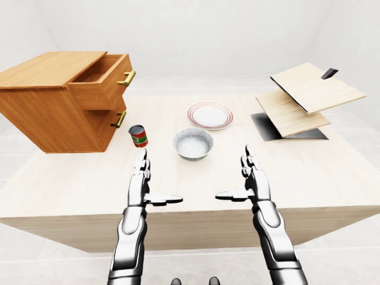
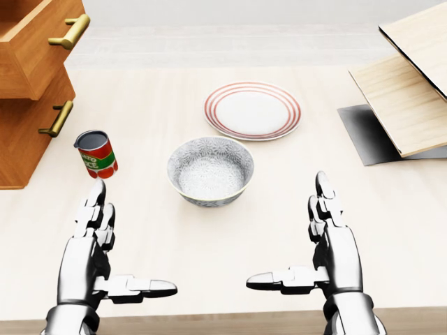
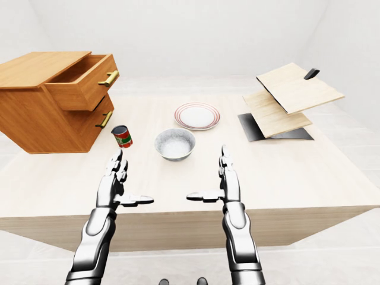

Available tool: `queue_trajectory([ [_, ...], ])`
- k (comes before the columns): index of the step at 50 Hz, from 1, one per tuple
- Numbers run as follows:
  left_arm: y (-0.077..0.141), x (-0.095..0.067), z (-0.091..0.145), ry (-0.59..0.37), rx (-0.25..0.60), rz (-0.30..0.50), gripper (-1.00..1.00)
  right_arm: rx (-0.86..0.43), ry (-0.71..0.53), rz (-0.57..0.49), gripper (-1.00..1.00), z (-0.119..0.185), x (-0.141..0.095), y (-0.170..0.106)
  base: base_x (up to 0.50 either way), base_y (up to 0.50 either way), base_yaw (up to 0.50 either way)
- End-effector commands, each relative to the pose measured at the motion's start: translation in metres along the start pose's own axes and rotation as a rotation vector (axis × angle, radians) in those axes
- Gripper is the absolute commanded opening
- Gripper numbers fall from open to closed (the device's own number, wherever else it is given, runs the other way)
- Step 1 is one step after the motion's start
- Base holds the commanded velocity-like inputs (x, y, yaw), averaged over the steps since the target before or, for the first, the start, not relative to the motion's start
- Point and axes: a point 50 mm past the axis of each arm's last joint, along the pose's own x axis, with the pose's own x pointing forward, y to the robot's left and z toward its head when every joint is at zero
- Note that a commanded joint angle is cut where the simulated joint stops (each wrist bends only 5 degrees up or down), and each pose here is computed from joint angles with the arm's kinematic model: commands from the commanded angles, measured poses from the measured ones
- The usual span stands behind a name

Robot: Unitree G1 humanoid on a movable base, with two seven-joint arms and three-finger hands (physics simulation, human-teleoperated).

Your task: Close the top drawer of the cabinet.

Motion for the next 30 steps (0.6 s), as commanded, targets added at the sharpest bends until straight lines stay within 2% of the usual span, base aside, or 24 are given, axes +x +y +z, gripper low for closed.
queue_trajectory([
  [1, 0.003, 0.002, 0.001, 0.009, -0.025, -0.003, 1.00, -0.005, 0.006, 0.005, 1.00, -0.001, -0.002, -0.007, 0.00, 0.00, 0.00],
  [10, 0.005, 0.002, 0.004, -0.005, -0.054, 0.006, 1.00, 0.046, -0.007, 0.011, 1.00, 0.007, -0.006, -0.007, 0.00, 0.00, 0.00],
  [14, 0.010, -0.005, 0.026, -0.053, -0.068, 0.036, 1.00, 0.021, -0.044, -0.022, 1.00, 0.022, -0.013, -0.014, 0.00, 0.00, 0.00],
  [15, 0.014, -0.007, 0.036, -0.099, -0.076, 0.045, 1.00, 0.025, -0.136, -0.007, 1.00, 0.044, -0.019, -0.013, 0.00, 0.00, 0.00],
  [16, 0.015, -0.007, 0.038, -0.108, -0.085, 0.049, 1.00, 0.018, -0.170, -0.014, 1.00, 0.052, -0.021, -0.014, 0.00, 0.00, 0.00],
  [22, 0.022, -0.014, 0.067, -0.234, -0.093, 0.073, 1.00, 0.014, -0.230, -0.031, 1.00, 0.066, -0.028, -0.017, 0.00, 0.00, 0.00],
  [24, 0.023, -0.019, 0.098, -0.369, -0.086, 0.079, 1.00, -0.007, -0.358, -0.013, 1.00, 0.095, -0.032, -0.017, 0.00, 0.00, 0.00],
  [25, 0.022, -0.020, 0.106, -0.407, -0.090, 0.079, 1.00, -0.004, -0.381, -0.013, 1.00, 0.100, -0.032, -0.018, 0.00, 0.00, 0.00],
  [30, 0.020, -0.024, 0.124, -0.489, -0.089, 0.068, 1.00, -0.023, -0.476, -0.026, 1.00, 0.120, -0.038, -0.021, 0.00, 0.00, 0.00],
])
